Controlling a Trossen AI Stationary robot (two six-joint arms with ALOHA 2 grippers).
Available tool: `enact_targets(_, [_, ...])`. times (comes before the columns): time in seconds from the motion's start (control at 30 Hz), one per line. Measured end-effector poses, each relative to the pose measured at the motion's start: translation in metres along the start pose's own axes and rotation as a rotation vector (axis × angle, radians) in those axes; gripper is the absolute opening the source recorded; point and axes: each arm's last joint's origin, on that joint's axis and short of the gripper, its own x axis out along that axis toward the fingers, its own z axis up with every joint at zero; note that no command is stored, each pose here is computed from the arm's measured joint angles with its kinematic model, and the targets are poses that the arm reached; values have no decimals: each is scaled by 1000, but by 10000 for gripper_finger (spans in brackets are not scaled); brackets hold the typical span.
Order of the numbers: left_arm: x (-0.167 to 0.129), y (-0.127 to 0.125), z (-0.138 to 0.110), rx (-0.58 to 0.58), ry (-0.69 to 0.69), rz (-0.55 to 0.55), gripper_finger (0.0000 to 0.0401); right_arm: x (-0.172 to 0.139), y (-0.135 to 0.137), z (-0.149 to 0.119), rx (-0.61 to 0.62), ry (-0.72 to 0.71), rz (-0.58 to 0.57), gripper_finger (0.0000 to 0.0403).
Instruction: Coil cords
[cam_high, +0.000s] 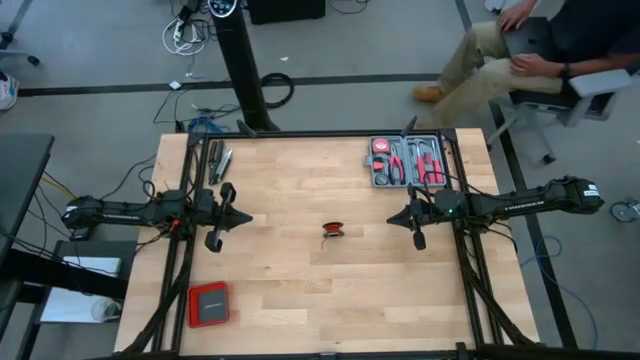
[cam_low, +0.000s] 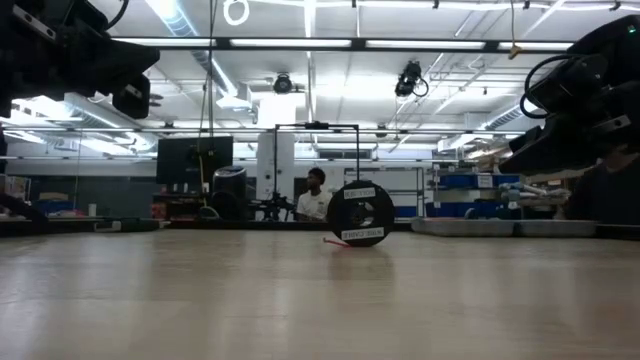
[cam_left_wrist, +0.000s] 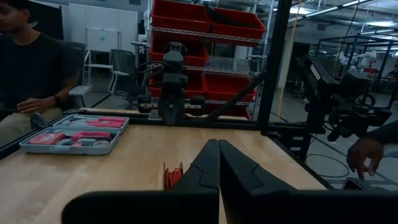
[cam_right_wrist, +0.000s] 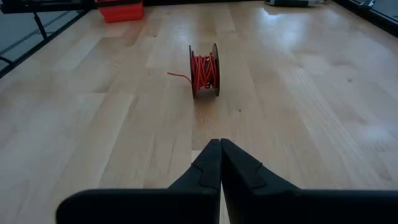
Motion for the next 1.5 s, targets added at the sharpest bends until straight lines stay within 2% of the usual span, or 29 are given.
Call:
enact_targets(1.3, [0,0,3,8,-31,-3,4,0,0,0,-1,0,0,7])
enact_targets(1.5, [0,0,3,9,-31,3,4,0,-3,7,-82,-75,-89,7])
